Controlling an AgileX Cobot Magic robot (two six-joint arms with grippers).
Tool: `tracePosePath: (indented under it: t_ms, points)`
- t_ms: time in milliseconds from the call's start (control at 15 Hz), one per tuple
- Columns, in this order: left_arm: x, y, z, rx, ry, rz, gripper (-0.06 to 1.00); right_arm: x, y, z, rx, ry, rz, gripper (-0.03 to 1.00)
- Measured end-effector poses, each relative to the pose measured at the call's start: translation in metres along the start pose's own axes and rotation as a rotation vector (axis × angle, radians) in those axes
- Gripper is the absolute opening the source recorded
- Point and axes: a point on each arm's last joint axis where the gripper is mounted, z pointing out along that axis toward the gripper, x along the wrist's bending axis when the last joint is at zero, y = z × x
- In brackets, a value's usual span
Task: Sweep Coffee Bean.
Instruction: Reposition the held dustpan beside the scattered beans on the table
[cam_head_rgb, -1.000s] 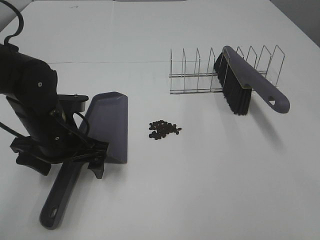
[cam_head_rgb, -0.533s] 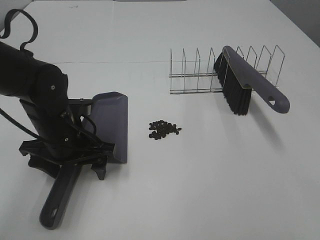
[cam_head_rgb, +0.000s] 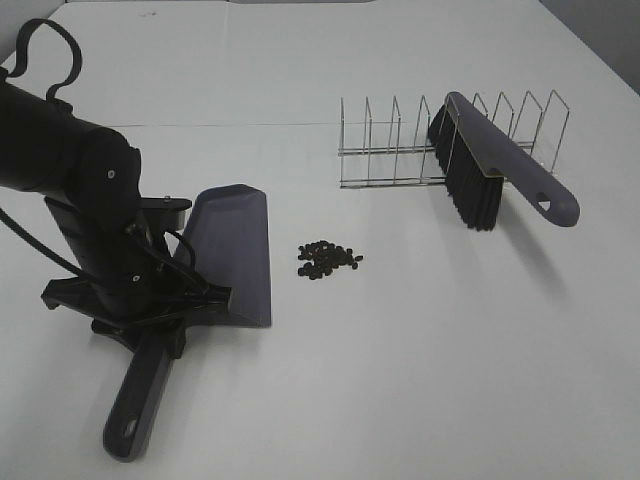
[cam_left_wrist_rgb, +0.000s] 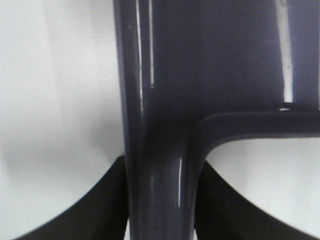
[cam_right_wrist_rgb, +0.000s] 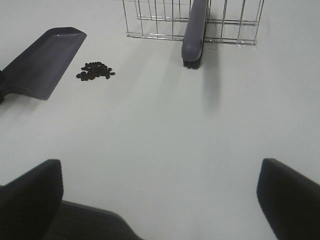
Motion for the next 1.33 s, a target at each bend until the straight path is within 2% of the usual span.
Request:
tracePosePath:
  t_ms: [200, 400, 733, 867, 1067, 1333]
  points:
    - [0.000, 0.000, 0.000, -0.001, 0.001, 0.018, 0.33, 0.000, 0.000, 0.000, 0.000, 0.000, 0.000, 0.95]
    - [0.000, 0.000, 0.000, -0.002, 0.005, 0.087, 0.33, 0.000, 0.000, 0.000, 0.000, 0.000, 0.000, 0.95]
    - [0.002, 0.000, -0.006, -0.019, 0.015, 0.124, 0.33, 0.000, 0.000, 0.000, 0.000, 0.000, 0.000, 0.95]
    - [0.004, -0.003, -0.013, -0.012, 0.028, 0.141, 0.33, 0.000, 0.000, 0.000, 0.000, 0.000, 0.000, 0.95]
    - [0.006, -0.009, -0.048, -0.051, 0.013, 0.162, 0.33, 0.000, 0.000, 0.000, 0.000, 0.000, 0.000, 0.95]
    - [0.007, -0.012, -0.055, -0.037, 0.018, 0.166, 0.33, 0.000, 0.000, 0.000, 0.000, 0.000, 0.000, 0.95]
